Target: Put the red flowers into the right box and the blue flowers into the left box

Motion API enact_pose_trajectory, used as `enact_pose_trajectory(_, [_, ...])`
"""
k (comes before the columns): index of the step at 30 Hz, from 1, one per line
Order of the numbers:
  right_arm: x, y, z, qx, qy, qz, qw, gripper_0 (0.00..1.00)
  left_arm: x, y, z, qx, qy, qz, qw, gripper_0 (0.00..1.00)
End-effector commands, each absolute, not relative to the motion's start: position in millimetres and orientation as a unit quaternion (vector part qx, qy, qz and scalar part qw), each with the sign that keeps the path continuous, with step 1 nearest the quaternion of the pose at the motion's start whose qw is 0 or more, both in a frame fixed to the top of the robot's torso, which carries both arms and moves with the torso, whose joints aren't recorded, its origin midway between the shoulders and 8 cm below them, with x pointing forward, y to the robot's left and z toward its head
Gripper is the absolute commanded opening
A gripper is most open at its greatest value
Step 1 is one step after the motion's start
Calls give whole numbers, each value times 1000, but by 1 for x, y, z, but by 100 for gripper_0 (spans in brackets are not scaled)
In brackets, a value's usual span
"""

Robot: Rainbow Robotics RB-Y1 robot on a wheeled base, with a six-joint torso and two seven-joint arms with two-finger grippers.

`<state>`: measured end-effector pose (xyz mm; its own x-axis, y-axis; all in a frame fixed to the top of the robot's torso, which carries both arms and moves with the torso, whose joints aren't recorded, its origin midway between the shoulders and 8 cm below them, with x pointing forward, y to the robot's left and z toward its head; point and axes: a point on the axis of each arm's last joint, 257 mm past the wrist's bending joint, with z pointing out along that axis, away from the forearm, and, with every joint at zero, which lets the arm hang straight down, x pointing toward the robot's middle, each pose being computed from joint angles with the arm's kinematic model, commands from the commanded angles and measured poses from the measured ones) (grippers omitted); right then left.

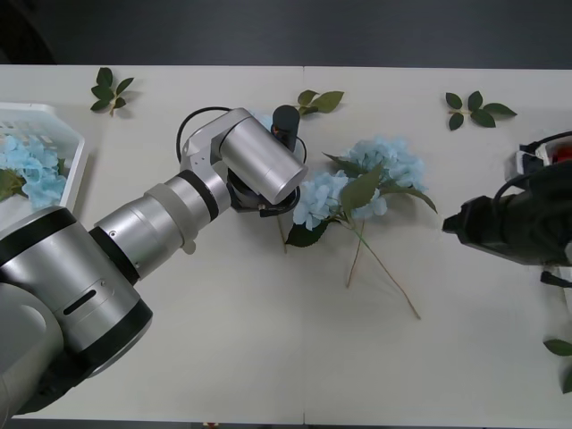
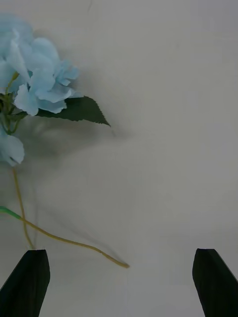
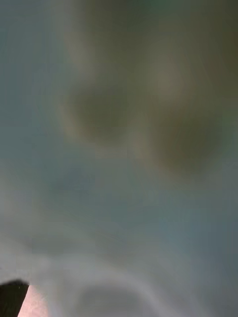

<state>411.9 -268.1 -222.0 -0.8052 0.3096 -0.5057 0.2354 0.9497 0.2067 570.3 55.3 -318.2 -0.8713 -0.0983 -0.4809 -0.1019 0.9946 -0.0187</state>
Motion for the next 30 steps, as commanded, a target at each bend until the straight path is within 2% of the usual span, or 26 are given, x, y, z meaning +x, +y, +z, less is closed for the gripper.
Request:
enact_pose_trajectory(1, [428,-244,-217,162,938,84,294,84,581,42,-300,-28,963,3,269,100])
enact_pose_trajectory(3, [432,-234,-220,159,938,85,295,84,581,41,-300,-28,963,4,269,100])
enact_pose_trajectory(4, [435,-228,-222,158,938,88,296,84,581,42,-300,-28,963,4,269,92])
enact_pose_trajectory(5, [436,-222,-225,160,938,92,295,83,581,41,-300,-28,963,4,269,70])
enact_pose_trajectory(6, [437,-220,-226,162,938,94,293,84,581,41,-300,-27,963,4,269,59])
enact_pose_trajectory(7, [440,-215,-228,164,937,99,294,84,581,41,-300,-27,963,4,269,31])
enact_pose_trajectory(8, [442,-210,-227,162,935,103,297,83,581,41,-300,-27,963,4,269,8])
enact_pose_trajectory(9, [443,-208,-228,163,935,104,298,84,580,42,-300,-28,963,4,268,1])
enact_pose_trajectory(15, [448,-182,-235,130,938,104,305,84,581,41,-299,-27,963,3,269,0])
enact_pose_trajectory(22, [449,-161,-248,22,940,57,336,84,581,39,-296,-23,962,3,272,0])
enact_pose_trajectory(30, [462,-156,-252,-73,937,40,341,84,579,39,-254,-4,957,25,289,0])
